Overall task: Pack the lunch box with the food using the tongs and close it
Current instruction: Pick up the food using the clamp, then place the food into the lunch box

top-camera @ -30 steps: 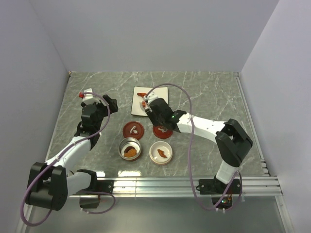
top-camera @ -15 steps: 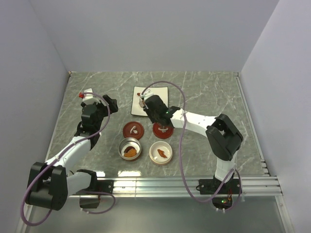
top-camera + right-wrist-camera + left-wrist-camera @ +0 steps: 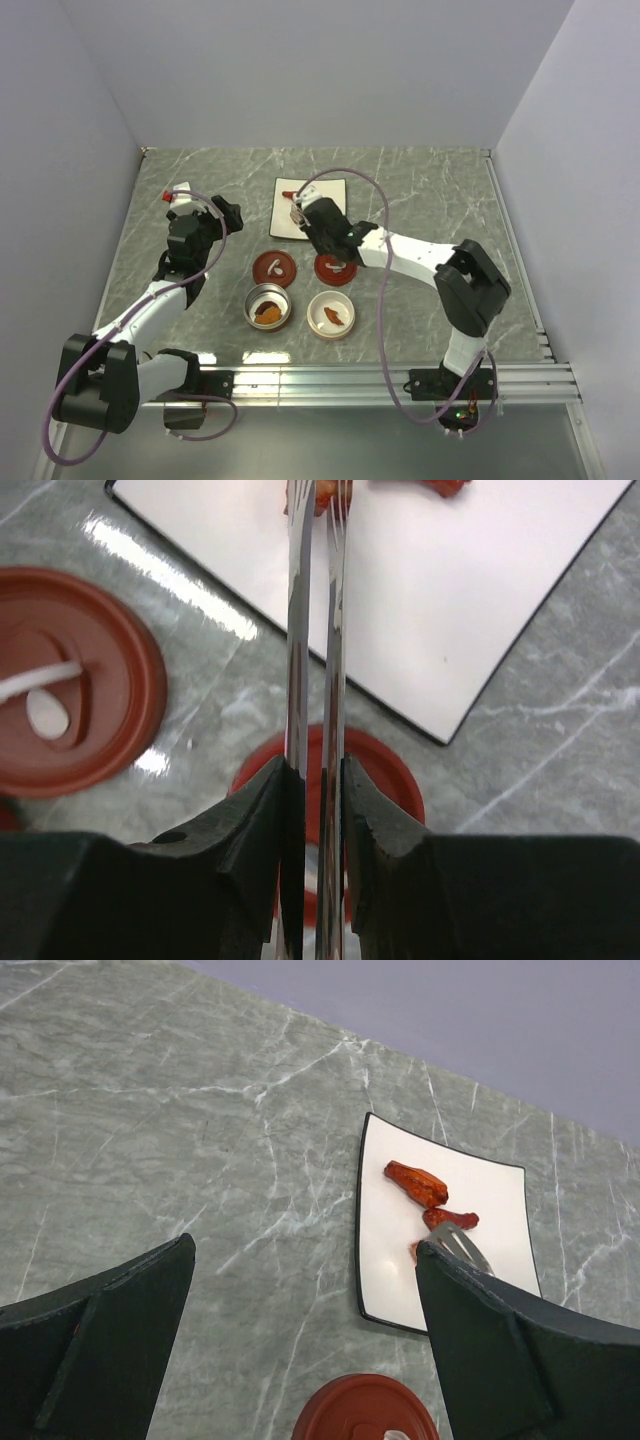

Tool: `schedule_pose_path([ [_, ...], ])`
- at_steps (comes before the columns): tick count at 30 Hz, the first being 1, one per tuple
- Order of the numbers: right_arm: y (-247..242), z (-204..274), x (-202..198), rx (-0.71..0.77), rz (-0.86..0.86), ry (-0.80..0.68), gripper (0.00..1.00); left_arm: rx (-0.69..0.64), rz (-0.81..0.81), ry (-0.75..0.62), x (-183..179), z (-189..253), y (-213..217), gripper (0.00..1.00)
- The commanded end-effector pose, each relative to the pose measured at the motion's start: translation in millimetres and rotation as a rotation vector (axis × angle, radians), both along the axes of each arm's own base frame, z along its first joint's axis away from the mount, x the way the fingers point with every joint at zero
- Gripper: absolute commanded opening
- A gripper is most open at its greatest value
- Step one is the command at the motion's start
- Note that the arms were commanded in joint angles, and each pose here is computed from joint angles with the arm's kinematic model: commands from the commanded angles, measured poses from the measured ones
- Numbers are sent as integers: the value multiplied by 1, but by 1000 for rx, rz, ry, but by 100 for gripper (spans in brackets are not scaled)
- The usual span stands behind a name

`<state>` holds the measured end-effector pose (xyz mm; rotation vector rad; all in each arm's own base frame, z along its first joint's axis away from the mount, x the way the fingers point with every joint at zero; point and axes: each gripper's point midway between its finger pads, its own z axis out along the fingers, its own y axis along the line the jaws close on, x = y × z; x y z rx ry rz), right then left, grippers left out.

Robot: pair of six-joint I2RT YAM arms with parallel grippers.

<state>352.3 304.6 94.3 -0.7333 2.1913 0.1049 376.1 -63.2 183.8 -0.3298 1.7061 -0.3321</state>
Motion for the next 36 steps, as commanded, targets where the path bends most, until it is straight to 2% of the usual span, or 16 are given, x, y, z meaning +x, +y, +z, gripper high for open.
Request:
schedule_pose_path([
  [1, -3, 48, -4, 104, 15, -80, 24, -4, 0, -64, 4, 19, -1, 99],
  [9, -9, 59, -48, 155, 87, -84, 25, -6, 5, -66, 4, 19, 0, 100],
  [24, 9, 92, -164, 302, 327, -105, 25, -10, 1, -64, 3, 18, -1, 100],
  [36, 17, 70, -193, 225, 379, -35, 25, -12, 2, -66, 2, 18, -1, 100],
])
